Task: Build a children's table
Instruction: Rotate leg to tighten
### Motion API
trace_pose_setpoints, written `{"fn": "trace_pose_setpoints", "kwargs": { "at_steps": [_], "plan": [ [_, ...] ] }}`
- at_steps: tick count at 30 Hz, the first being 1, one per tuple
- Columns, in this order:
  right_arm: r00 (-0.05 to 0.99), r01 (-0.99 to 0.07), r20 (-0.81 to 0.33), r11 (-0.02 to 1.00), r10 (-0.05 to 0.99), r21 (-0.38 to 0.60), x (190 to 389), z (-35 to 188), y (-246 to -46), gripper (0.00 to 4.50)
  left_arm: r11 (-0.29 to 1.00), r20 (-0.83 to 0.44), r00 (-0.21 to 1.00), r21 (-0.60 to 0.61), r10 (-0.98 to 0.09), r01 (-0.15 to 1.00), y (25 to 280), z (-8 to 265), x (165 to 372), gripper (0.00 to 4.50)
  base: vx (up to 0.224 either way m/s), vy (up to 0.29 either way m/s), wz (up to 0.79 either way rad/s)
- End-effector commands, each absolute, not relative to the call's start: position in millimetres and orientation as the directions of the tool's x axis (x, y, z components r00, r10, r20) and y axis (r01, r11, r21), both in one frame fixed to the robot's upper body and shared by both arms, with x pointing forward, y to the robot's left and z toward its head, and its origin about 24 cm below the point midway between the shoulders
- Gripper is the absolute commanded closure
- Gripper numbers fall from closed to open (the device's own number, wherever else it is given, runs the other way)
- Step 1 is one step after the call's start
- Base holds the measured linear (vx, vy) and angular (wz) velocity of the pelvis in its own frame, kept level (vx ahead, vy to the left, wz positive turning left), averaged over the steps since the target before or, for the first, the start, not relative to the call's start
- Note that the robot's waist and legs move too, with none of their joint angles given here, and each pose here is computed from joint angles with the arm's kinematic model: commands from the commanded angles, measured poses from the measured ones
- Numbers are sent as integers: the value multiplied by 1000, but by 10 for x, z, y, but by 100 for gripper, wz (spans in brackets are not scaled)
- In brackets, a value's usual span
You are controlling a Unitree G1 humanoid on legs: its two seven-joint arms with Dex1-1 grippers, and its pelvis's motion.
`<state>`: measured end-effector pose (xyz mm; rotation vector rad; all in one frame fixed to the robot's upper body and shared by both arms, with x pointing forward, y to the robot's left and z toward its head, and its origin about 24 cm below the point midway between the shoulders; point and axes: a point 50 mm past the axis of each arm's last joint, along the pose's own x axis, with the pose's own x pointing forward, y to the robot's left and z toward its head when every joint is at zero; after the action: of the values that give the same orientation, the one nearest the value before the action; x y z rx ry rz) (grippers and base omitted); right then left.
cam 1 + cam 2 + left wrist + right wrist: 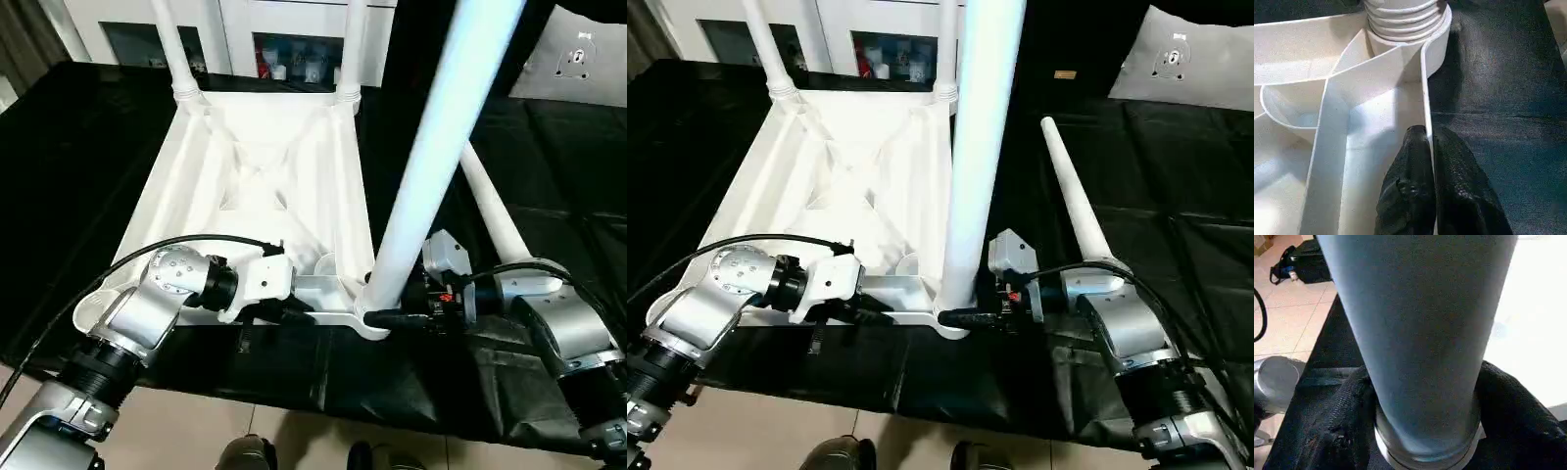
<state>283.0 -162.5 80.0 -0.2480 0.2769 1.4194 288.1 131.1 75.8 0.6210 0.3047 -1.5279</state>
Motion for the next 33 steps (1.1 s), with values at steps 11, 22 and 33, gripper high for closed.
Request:
{"fn": "trace_pose_setpoints", "kwargs": {
  "at_steps": [11,22,33],
  "plan": [
    [240,-961,-257,266,936,74,2770,679,-1377,187,90,-474,176,197,-863,976,1179,834,2901,450,0,0,0],
    [724,-626,-206,752,659,204,3051,570,-694,188,521,-290,558,200,-778,830,531,996,3022,450,0,0,0],
    [774,-583,-158,788,613,200,3025,619,-777,61,503,-347,549,218,-761,836,500,973,2978,450,0,0,0]
  ]
}}
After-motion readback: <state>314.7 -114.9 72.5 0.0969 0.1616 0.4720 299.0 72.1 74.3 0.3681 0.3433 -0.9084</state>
